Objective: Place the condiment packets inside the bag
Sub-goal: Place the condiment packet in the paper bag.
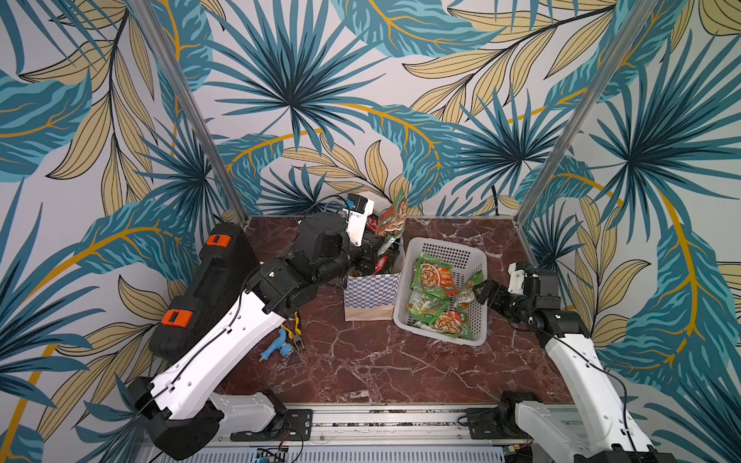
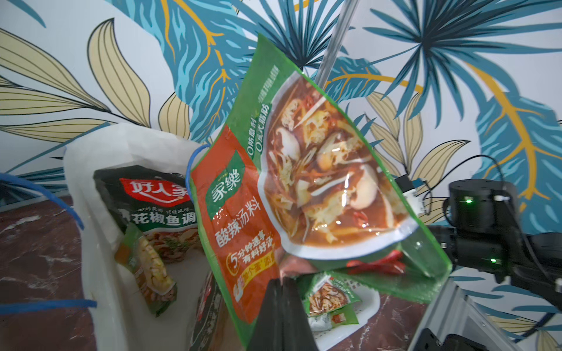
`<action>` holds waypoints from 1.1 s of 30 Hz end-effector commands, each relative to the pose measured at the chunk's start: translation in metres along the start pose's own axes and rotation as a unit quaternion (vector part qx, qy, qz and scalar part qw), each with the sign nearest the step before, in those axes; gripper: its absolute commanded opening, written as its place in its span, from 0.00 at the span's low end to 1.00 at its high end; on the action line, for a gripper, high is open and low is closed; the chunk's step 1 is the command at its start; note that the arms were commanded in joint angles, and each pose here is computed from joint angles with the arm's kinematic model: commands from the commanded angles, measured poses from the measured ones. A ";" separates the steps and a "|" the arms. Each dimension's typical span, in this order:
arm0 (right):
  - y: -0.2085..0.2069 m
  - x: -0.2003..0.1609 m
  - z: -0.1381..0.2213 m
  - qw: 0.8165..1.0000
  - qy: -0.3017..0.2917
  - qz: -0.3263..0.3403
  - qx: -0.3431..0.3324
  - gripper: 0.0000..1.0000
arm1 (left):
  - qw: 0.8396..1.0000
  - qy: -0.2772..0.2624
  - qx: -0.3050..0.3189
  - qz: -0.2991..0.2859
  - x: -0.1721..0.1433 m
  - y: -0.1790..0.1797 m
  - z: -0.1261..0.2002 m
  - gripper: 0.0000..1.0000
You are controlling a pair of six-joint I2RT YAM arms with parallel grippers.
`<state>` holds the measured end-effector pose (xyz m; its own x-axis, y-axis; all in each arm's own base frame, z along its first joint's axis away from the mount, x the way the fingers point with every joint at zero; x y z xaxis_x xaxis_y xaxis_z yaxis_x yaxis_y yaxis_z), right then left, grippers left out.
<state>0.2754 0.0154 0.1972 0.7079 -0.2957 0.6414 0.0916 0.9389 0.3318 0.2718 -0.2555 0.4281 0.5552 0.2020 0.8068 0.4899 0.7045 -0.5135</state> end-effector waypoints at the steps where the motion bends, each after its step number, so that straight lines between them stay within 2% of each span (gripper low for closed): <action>1: 0.002 0.004 0.001 1.000 0.001 0.017 -0.007 0.92 | 0.997 -0.045 -0.062 0.006 0.029 -0.028 0.025 0.00; 7: 0.008 0.007 -0.008 1.000 0.013 0.029 -0.001 0.87 | 0.998 -0.063 -0.022 0.008 0.029 -0.009 0.029 0.00; 15: 0.011 0.008 -0.020 0.999 0.029 0.045 -0.009 0.85 | 0.994 -0.090 -0.053 0.012 0.038 -0.015 0.045 0.00; 18: 0.012 0.008 -0.024 0.998 0.031 0.047 -0.010 0.84 | 0.996 -0.085 -0.039 0.015 0.037 -0.010 0.043 0.00; 24: 0.015 0.008 -0.034 0.997 0.046 0.056 -0.015 0.79 | 0.997 -0.045 0.034 0.050 0.014 0.035 0.009 0.00; 28: 0.006 0.005 -0.039 0.995 0.059 0.068 -0.049 0.76 | 0.994 -0.015 0.077 0.079 -0.005 0.070 -0.015 0.00; 33: 0.002 0.003 -0.049 0.993 0.070 0.074 -0.064 0.74 | 0.990 0.017 0.091 0.110 -0.022 0.095 -0.039 0.00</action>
<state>0.3078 0.0292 0.1657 0.8094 -0.1582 0.5656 0.0591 0.9801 0.1896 0.3290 -0.2204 0.3575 0.6399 0.3216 0.6979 0.2474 0.7736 -0.5833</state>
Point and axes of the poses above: each gripper's point midway between its finger pads, its own z axis back along the fingers, its own y axis along the line the jaws close on, x = y × z, the point moved 2 cm from there along z, back along the fingers, and after that the axes turned 12 degrees about z, right-handed, at the moved point
